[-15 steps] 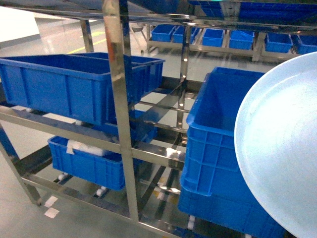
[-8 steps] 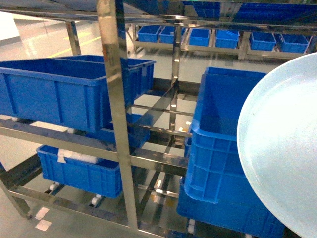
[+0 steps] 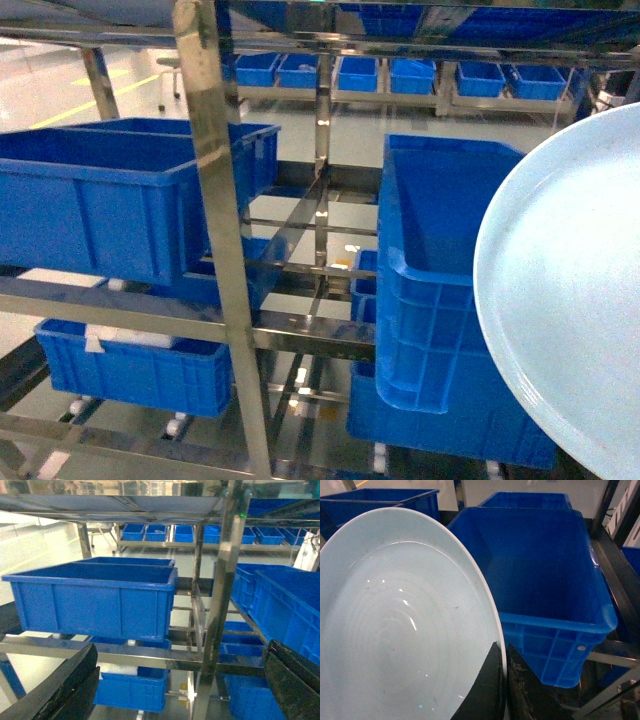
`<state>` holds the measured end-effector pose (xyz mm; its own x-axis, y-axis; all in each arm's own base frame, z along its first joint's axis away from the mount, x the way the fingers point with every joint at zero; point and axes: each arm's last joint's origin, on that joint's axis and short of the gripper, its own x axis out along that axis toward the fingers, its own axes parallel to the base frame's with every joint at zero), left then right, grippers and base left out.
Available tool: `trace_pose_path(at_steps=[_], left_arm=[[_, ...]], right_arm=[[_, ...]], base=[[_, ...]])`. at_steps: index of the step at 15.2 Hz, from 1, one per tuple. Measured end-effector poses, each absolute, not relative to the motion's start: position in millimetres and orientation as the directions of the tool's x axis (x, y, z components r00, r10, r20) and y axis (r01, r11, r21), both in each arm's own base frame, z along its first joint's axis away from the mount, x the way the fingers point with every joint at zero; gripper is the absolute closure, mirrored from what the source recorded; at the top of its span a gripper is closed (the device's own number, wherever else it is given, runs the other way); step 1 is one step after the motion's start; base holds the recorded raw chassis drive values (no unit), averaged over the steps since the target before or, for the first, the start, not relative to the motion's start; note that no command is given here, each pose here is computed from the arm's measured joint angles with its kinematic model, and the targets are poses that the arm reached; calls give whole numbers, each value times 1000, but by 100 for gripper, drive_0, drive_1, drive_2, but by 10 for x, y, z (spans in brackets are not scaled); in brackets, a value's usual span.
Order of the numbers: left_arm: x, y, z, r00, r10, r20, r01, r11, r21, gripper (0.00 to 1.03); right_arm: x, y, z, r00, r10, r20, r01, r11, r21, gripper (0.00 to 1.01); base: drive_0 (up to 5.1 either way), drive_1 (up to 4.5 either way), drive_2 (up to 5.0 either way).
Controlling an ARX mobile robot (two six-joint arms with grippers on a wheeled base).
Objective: Place blue tray on left shelf second layer neatly
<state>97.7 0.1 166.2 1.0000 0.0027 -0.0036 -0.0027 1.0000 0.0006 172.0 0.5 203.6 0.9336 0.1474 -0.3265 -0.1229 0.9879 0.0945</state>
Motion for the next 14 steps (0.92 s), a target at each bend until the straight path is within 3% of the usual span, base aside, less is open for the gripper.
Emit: trace_pose_path(at_steps=[8,14], left_arm=[[977,0,1662,1000,2,-4,-2,1000,1,5],[977,-2,1662,1000,-2,-4,2,1000,1,5]], right_arm=[[1720,4,2035,933,147,-328,-122,988,95,99],[1720,5,2035,933,147,-328,-123,988,95,99]], base=[[-151,-151,-151],[0,0,0]])
